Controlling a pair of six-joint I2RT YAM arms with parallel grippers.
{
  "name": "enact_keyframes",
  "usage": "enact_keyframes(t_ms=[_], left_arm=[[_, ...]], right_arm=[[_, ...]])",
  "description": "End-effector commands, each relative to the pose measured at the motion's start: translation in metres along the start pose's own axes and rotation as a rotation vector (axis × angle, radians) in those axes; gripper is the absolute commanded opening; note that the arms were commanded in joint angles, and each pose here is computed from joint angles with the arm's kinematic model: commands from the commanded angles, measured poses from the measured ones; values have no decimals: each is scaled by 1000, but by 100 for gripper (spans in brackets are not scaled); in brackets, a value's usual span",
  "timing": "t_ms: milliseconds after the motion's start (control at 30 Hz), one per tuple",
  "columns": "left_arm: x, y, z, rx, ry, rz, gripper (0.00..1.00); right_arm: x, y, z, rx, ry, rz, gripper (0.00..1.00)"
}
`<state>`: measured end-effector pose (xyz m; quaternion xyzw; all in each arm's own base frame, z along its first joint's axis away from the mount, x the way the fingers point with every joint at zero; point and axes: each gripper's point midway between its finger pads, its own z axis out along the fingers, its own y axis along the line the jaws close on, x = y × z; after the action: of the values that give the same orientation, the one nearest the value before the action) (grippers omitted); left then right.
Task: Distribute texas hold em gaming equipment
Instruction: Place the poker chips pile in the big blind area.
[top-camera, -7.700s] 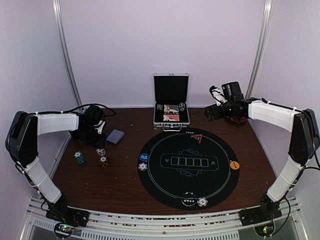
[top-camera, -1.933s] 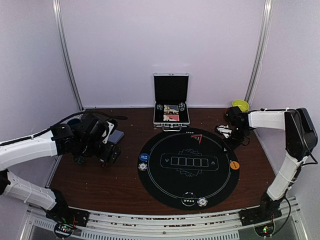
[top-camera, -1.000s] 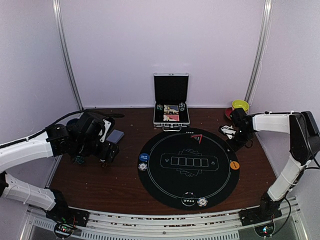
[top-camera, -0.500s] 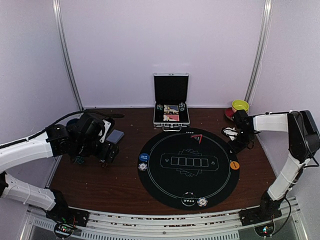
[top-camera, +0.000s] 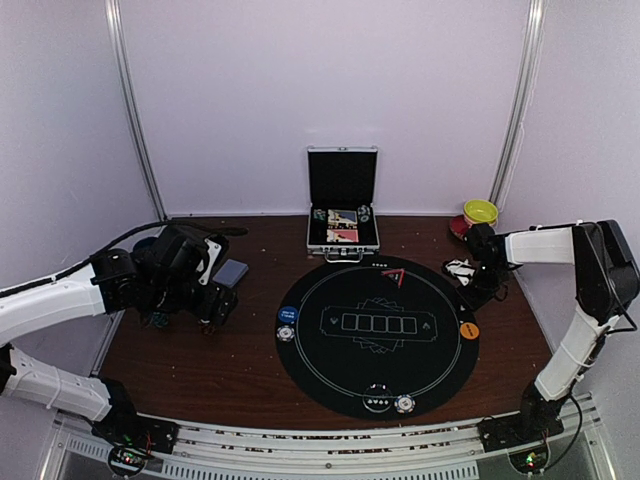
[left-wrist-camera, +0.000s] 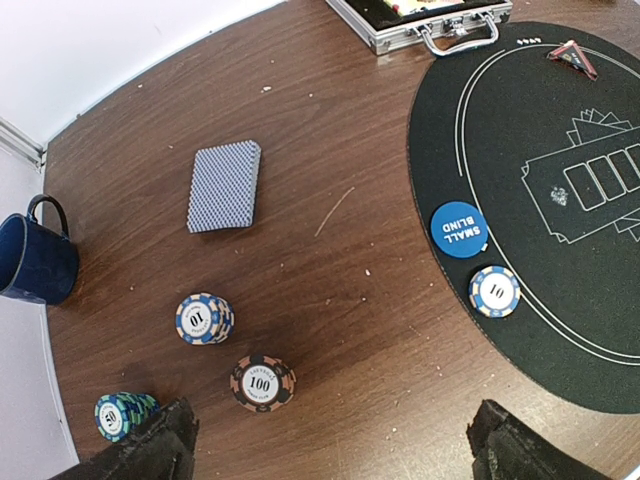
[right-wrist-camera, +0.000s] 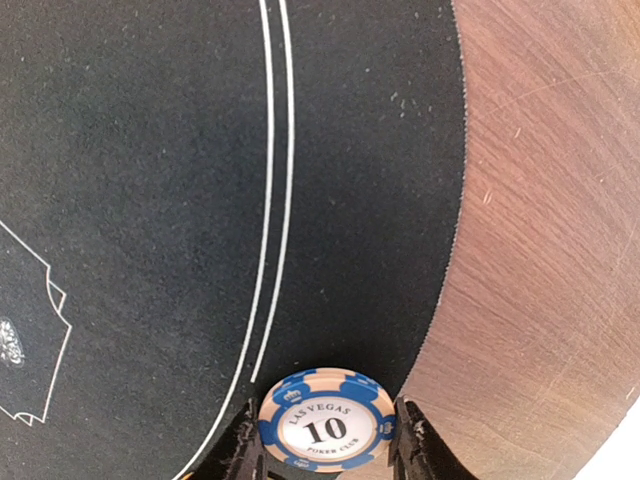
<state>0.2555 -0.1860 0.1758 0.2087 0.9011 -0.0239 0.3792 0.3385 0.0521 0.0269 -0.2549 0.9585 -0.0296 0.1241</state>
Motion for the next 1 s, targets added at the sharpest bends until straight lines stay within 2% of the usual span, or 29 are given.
enact_keyframes(t_ms=[0,533,567,733,967], left_arm=[[-6,4,-2,-14,-32,-12,98],[-6,4,-2,-14,-31,-12,98],[-6,4,-2,-14,-32,-12,98],[-7,5,-2,-16,-32,-12,98],[-5,5,1,-22,-24,-7,98]], right_arm=[[9,3,0,-23,23,-12,14],[13,8,-4,-46,24,-32,16],[12,8,-5,-46,22,-32,19],[12,8,-5,-47,21,-32,47],[2,5,-15,-36,-20,-22,64]])
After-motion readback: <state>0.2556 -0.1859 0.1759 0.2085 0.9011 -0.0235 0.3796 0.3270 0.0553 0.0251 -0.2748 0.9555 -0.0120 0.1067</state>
